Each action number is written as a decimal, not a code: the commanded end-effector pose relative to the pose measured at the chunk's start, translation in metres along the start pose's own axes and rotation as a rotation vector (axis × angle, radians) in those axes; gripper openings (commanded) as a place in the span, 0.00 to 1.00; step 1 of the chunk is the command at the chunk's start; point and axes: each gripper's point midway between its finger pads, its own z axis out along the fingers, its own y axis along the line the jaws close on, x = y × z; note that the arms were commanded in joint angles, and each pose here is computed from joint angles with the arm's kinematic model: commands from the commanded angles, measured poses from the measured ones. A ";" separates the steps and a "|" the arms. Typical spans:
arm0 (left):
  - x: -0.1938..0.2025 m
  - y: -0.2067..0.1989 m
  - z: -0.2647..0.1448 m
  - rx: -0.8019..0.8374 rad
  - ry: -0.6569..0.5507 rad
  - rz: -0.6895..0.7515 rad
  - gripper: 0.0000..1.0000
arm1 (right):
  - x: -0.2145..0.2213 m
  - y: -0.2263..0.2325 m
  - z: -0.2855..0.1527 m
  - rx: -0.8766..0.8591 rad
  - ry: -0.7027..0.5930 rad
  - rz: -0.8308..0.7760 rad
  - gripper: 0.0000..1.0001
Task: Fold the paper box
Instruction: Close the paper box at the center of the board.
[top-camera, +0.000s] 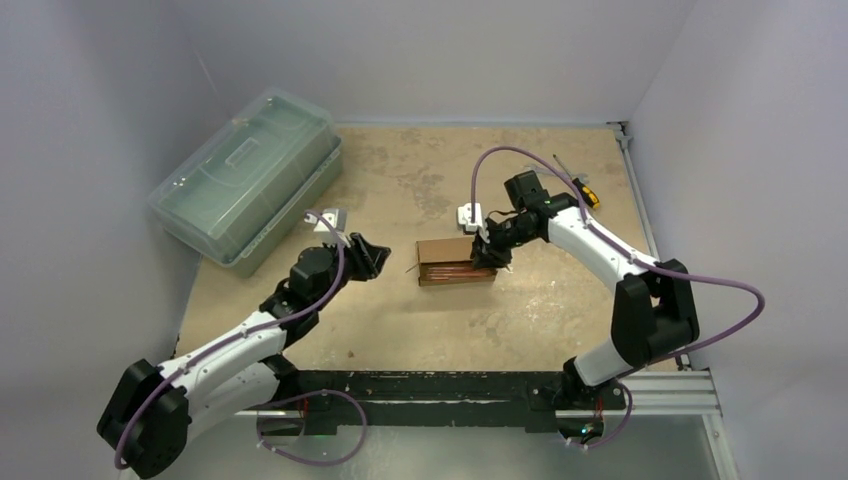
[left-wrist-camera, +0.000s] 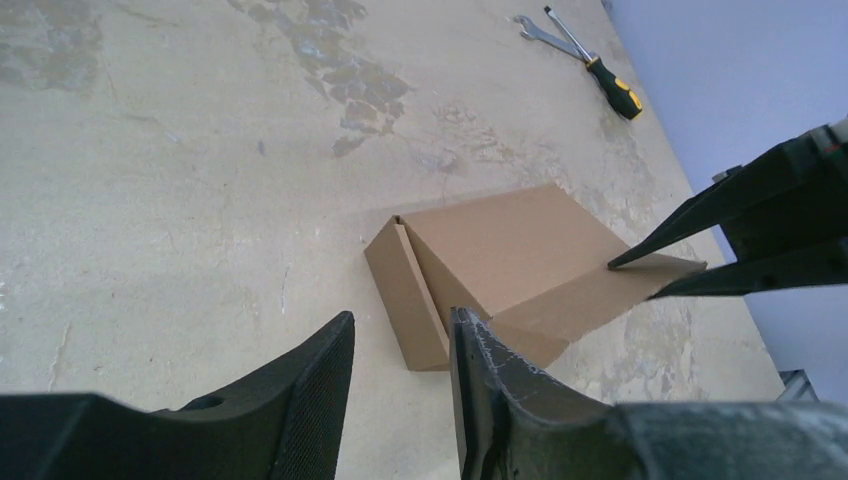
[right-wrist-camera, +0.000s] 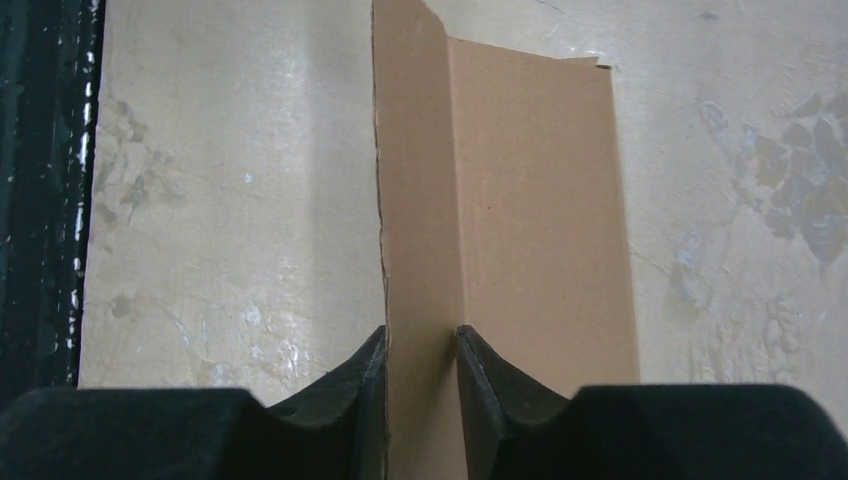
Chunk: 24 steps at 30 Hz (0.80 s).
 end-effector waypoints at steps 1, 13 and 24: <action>-0.011 0.002 -0.003 -0.031 -0.009 0.047 0.40 | -0.006 0.013 0.001 -0.070 -0.013 -0.036 0.38; -0.009 -0.048 0.033 0.193 0.075 0.103 0.40 | 0.014 0.036 0.008 -0.164 0.038 -0.038 0.71; 0.054 -0.047 0.063 0.278 0.270 0.018 0.11 | 0.034 0.026 0.019 -0.145 0.120 0.021 0.69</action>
